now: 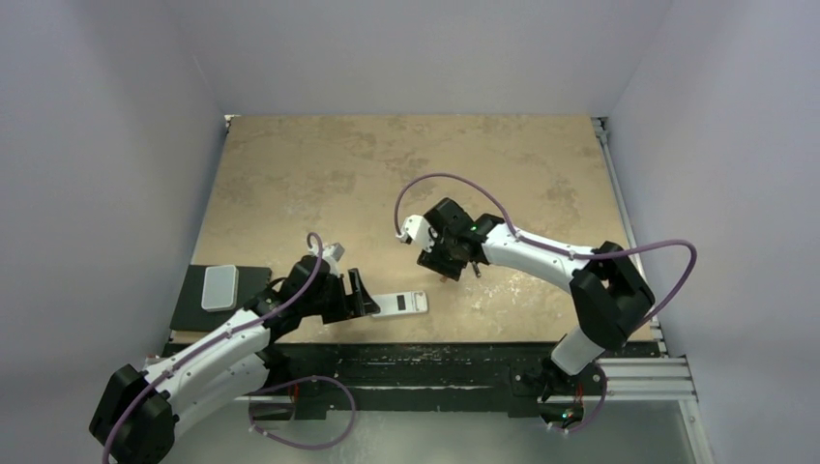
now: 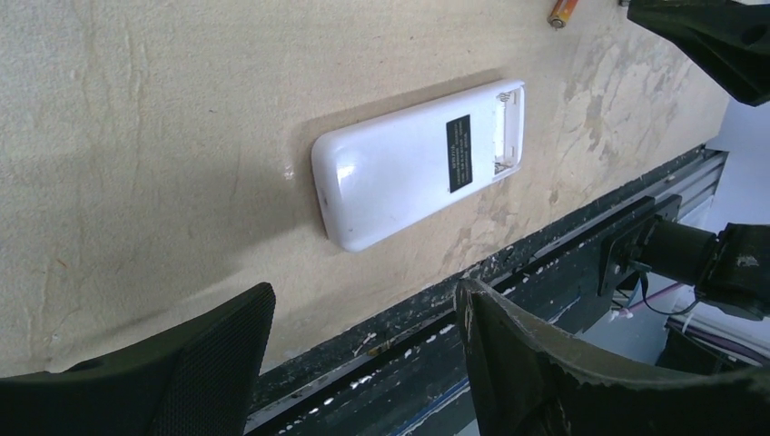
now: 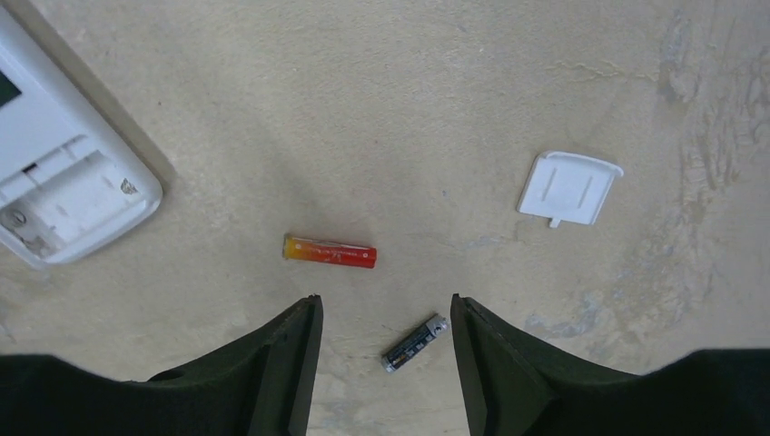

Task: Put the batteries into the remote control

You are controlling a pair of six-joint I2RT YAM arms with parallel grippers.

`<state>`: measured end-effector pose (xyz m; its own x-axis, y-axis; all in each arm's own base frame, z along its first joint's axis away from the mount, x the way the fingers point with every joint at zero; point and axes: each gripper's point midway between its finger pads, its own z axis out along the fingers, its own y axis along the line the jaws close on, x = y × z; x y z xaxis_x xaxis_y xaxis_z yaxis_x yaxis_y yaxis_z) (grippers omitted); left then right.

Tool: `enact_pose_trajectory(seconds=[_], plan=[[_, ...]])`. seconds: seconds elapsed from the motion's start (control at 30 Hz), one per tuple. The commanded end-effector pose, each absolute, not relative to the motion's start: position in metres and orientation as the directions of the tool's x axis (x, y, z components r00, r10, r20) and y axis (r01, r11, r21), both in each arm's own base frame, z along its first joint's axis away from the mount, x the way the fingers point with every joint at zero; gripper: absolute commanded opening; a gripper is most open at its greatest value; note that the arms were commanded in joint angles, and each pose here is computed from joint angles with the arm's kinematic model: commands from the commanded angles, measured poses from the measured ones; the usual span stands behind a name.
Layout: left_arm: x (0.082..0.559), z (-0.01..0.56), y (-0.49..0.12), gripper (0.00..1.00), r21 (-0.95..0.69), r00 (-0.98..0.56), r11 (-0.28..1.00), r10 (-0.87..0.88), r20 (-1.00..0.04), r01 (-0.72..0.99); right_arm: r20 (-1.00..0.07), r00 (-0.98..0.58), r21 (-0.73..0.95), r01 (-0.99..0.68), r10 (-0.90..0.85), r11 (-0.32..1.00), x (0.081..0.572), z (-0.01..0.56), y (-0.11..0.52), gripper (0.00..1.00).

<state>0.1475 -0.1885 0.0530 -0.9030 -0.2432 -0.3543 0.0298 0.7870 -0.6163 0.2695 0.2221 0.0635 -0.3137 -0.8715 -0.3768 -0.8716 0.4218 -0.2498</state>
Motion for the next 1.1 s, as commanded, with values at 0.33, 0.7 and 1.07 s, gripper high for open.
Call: enact_pose_trajectory(seconds=[0.33,0.7,1.07], plan=[[0.152,0.081,-0.205,0.74,-0.683,-0.887,0.718,-0.219,-0.406,0.135,-0.317,0.064,-0.313,-0.949,-0.946,0.041,0.253,0.06,0.231,0.59],[0.156,0.086,-0.2,0.74,-0.677,-0.867,0.724,-0.245,-0.433,0.133,-0.291,0.129,-0.292,-0.956,-0.948,-0.04,0.254,0.042,0.236,0.55],[0.153,0.088,-0.204,0.74,-0.69,-0.872,0.708,-0.233,-0.43,0.152,-0.283,0.156,-0.289,-0.955,-0.946,-0.071,0.256,0.032,0.239,0.53]])
